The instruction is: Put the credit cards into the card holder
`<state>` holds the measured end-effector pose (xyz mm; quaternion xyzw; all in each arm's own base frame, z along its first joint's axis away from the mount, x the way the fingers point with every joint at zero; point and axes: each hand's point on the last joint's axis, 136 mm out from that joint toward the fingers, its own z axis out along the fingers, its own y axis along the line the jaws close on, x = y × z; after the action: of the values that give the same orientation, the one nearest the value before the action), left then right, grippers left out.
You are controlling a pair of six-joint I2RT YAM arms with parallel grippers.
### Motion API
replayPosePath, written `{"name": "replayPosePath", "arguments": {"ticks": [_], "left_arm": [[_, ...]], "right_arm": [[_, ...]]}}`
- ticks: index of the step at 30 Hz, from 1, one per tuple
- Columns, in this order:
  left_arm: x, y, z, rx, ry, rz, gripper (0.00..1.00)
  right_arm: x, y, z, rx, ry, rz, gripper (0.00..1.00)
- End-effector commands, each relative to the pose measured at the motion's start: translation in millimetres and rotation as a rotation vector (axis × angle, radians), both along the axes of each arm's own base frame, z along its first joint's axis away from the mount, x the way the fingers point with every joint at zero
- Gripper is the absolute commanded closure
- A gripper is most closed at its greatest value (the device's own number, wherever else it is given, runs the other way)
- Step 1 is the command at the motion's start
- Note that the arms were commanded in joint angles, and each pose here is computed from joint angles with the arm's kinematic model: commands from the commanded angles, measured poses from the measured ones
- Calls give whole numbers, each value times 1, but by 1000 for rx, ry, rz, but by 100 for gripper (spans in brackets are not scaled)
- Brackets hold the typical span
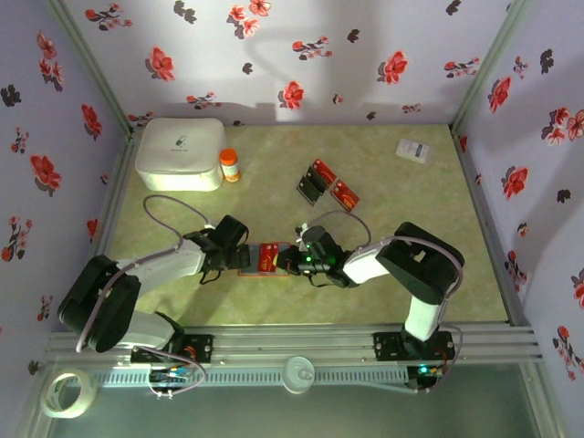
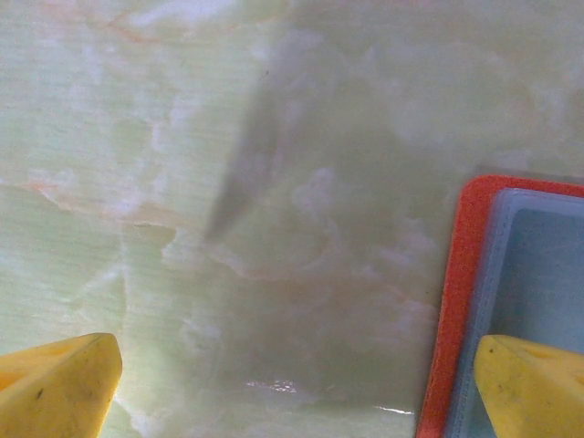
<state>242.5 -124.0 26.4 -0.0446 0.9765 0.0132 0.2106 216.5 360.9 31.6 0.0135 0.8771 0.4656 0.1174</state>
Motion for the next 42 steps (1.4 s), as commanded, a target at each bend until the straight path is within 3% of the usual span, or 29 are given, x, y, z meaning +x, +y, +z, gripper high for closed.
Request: {"name": "replayPosePath", "arguments": {"ticks": [1, 42], "left_arm": [[-4, 11, -7, 42, 13, 12, 0], [-3, 11, -8, 40, 14, 11, 0]], "right_arm": [[-10, -6, -11, -70, 31, 22, 100], [-12, 1, -18, -136, 106, 58, 100]]}}
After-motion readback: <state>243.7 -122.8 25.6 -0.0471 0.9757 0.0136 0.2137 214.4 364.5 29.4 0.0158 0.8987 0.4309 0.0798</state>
